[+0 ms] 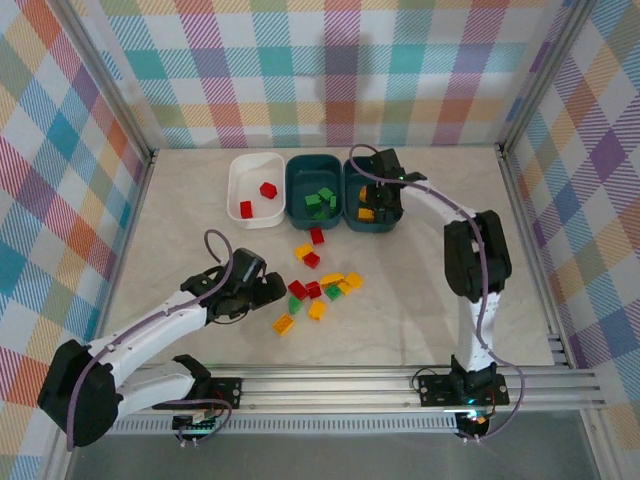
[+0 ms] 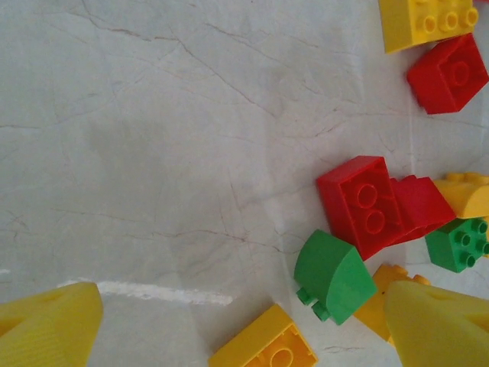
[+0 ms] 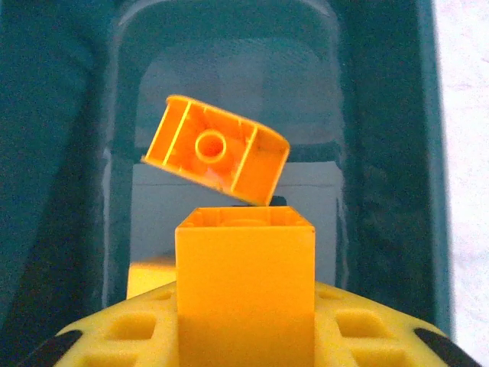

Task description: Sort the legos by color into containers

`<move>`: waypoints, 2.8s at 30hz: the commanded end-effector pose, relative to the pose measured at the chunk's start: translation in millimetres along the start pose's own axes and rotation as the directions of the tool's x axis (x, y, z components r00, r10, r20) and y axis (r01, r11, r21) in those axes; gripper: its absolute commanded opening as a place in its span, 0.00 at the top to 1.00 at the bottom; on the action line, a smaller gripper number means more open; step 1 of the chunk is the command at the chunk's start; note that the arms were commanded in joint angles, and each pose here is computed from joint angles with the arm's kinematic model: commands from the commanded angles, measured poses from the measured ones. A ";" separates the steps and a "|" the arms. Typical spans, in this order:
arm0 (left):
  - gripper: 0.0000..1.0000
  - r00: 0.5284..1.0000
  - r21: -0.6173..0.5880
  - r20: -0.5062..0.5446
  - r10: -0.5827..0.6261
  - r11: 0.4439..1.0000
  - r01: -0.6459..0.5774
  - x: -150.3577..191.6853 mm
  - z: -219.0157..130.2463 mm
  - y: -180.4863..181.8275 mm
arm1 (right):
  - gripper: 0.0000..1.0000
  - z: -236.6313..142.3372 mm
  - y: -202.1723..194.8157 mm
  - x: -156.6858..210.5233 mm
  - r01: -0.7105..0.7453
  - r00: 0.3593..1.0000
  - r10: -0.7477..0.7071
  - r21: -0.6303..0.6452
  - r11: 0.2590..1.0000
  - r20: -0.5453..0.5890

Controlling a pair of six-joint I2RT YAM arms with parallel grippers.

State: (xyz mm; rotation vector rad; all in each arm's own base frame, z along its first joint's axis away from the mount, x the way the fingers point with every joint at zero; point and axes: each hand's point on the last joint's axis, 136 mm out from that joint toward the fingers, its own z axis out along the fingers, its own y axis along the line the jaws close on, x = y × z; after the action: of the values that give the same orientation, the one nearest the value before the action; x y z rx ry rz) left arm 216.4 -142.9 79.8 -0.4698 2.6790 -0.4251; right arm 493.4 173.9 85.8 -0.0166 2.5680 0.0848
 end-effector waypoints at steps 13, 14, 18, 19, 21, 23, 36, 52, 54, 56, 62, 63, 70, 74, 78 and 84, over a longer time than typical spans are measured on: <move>0.13 0.973 -0.120 0.001 0.232 0.966 -0.230 6.6 -1.6 -29.4 | 0.40 -119.2 29.6 39.1 0.025 0.983 0.012 -0.202 0.979 0.181; 0.14 0.970 -0.112 -0.002 0.244 0.964 -0.243 6.7 0.8 -35.3 | 0.40 -122.6 35.1 54.3 0.039 0.984 0.002 -0.226 0.973 0.177; 0.17 0.956 -0.155 -0.008 0.293 0.944 -0.290 1.1 12.5 -49.8 | 0.39 -124.8 34.2 101.7 0.069 0.986 -0.034 -0.218 0.974 0.161; 0.17 0.954 -0.162 0.002 0.298 0.942 -0.294 -2.5 15.7 -53.8 | 0.39 -124.5 29.2 108.3 0.064 0.986 -0.030 -0.203 0.977 0.165; 0.18 0.947 -0.153 0.035 0.320 0.938 -0.311 -14.0 21.2 -72.2 | 0.38 -121.6 13.0 118.3 0.028 0.982 0.003 -0.161 0.987 0.190; 0.18 0.923 -0.137 0.056 0.382 0.918 -0.372 -25.9 25.3 -96.3 | 0.38 -118.6 0.0 123.6 0.000 0.976 0.026 -0.120 0.993 0.217; 0.19 0.881 -0.185 -0.096 0.464 0.861 -0.473 -33.2 91.8 -125.2 | 0.33 -111.9 -27.1 127.2 -0.109 0.960 0.122 -0.064 0.992 0.252; 0.23 0.910 -0.138 -0.095 0.403 0.900 -0.413 -53.3 130.9 -130.2 | 0.33 -108.1 -20.6 128.1 -0.102 0.964 0.121 -0.091 0.991 0.236; 0.23 0.910 -0.130 -0.081 0.406 0.901 -0.413 -56.9 129.7 -134.7 | 0.33 -107.2 -19.9 128.2 -0.101 0.965 0.120 -0.092 0.991 0.234; 0.23 0.907 -0.120 -0.078 0.414 0.899 -0.420 -58.7 130.5 -139.4 | 0.32 -106.5 -19.6 128.6 -0.101 0.965 0.120 -0.093 0.991 0.232; 0.33 0.896 -0.124 -0.102 0.433 0.888 -0.443 -62.0 138.0 -148.8 | 0.33 -104.4 -17.7 128.7 -0.096 0.966 0.117 -0.099 0.990 0.230; 0.34 0.897 -0.115 -0.104 0.429 0.891 -0.440 -60.9 137.5 -149.8 | 0.33 -103.8 -18.2 129.1 -0.096 0.967 0.116 -0.095 0.991 0.228; 0.45 0.896 -0.130 -0.112 0.430 0.888 -0.442 -54.2 134.4 -137.1 | 0.33 -103.9 -16.4 128.3 -0.097 0.966 0.119 -0.105 0.990 0.229; 0.51 0.895 -0.114 -0.127 0.427 0.890 -0.441 -49.9 138.4 -139.9 | 0.33 -101.1 -15.1 129.1 -0.095 0.968 0.117 -0.105 0.990 0.221; 0.51 0.890 -0.103 -0.108 0.444 0.885 -0.454 -48.3 134.6 -150.4 | 0.33 -100.2 -15.3 129.6 -0.094 0.969 0.114 -0.102 0.990 0.219; 0.56 0.883 -0.125 -0.113 0.456 0.875 -0.468 -51.5 138.1 -152.1 | 0.33 -99.4 -14.6 129.3 -0.091 0.969 0.112 -0.103 0.990 0.218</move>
State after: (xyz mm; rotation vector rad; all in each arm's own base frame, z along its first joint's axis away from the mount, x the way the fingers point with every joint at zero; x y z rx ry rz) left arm 359.0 -286.8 27.8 0.1405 2.7797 -0.1164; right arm 328.1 152.1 97.4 0.0753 2.3476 0.2145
